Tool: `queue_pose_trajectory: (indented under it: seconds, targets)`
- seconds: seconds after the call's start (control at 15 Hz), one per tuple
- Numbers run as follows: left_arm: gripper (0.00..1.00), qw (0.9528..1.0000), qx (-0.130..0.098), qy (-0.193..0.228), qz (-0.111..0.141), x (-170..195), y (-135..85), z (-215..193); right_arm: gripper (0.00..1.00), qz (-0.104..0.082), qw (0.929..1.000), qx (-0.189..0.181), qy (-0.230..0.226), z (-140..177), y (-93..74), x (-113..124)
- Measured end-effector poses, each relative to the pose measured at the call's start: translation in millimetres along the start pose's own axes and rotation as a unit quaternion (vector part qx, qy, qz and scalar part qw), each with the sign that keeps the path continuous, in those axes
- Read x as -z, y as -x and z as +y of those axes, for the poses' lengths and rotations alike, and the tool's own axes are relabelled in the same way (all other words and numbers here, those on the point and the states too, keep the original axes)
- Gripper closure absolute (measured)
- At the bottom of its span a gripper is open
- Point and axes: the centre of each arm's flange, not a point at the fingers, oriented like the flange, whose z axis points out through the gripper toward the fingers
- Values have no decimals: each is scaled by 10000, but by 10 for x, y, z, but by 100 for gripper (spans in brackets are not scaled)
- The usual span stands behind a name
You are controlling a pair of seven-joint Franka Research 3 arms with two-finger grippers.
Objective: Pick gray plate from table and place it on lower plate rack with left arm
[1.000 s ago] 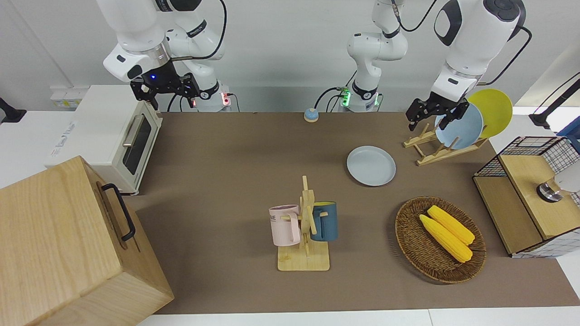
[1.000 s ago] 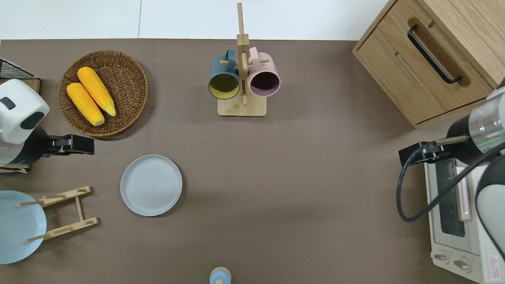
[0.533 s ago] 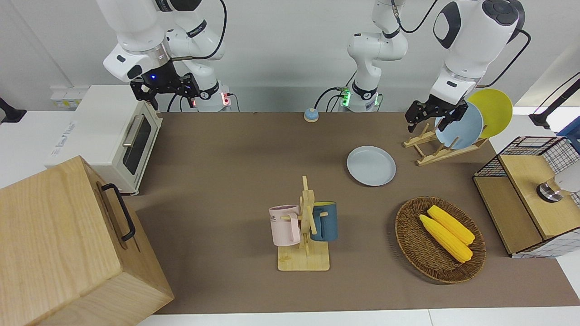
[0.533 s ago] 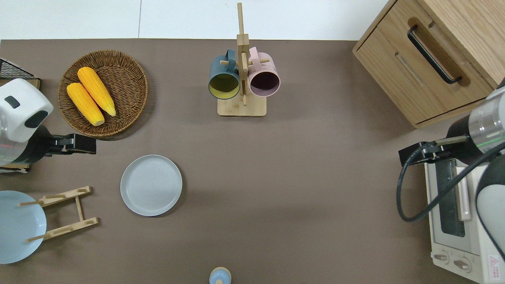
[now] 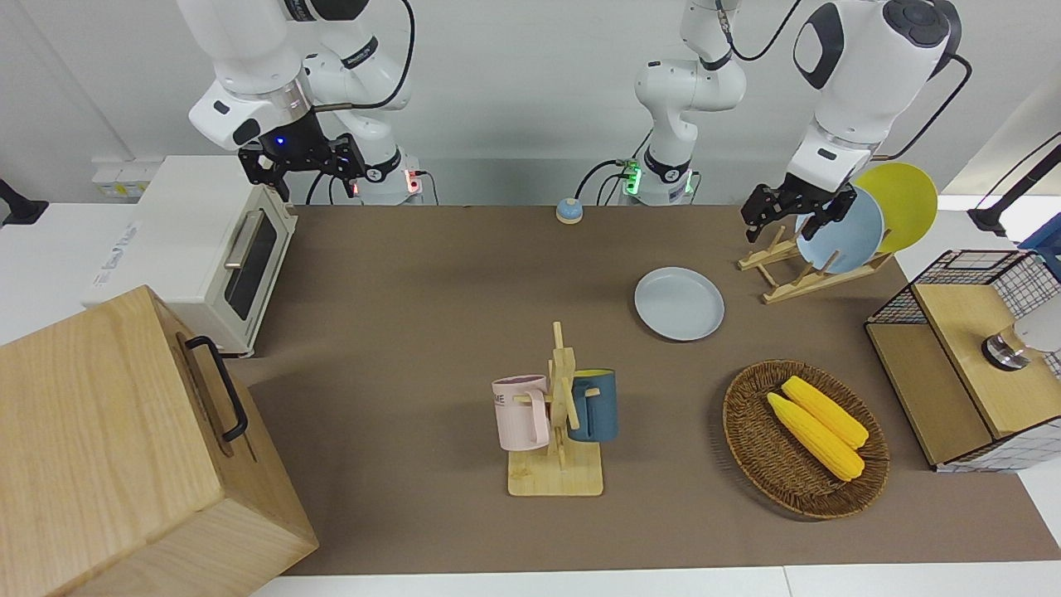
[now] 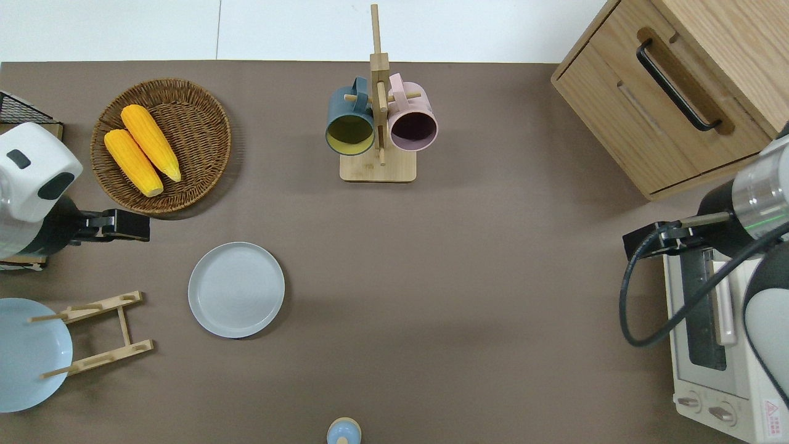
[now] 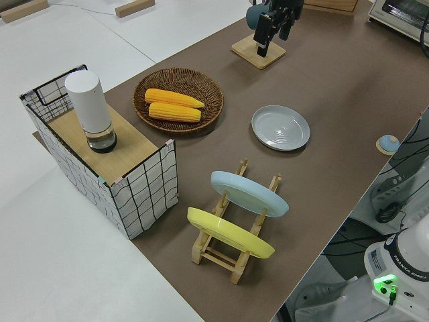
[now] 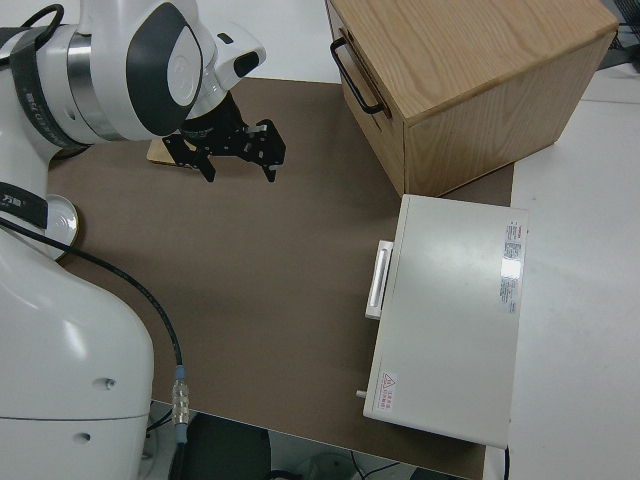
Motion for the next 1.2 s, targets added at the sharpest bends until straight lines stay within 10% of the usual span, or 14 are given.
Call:
queue_pose_trajectory:
  seconds: [0.27,1.2]
  targets:
    - [0,9996,34,-19,-277,-416,12,-18,1,0,10000,0,0,0,0,0]
    - [0,9972,735,33,-95,-1947,613,-228,1,0,10000,0,0,0,0,0]
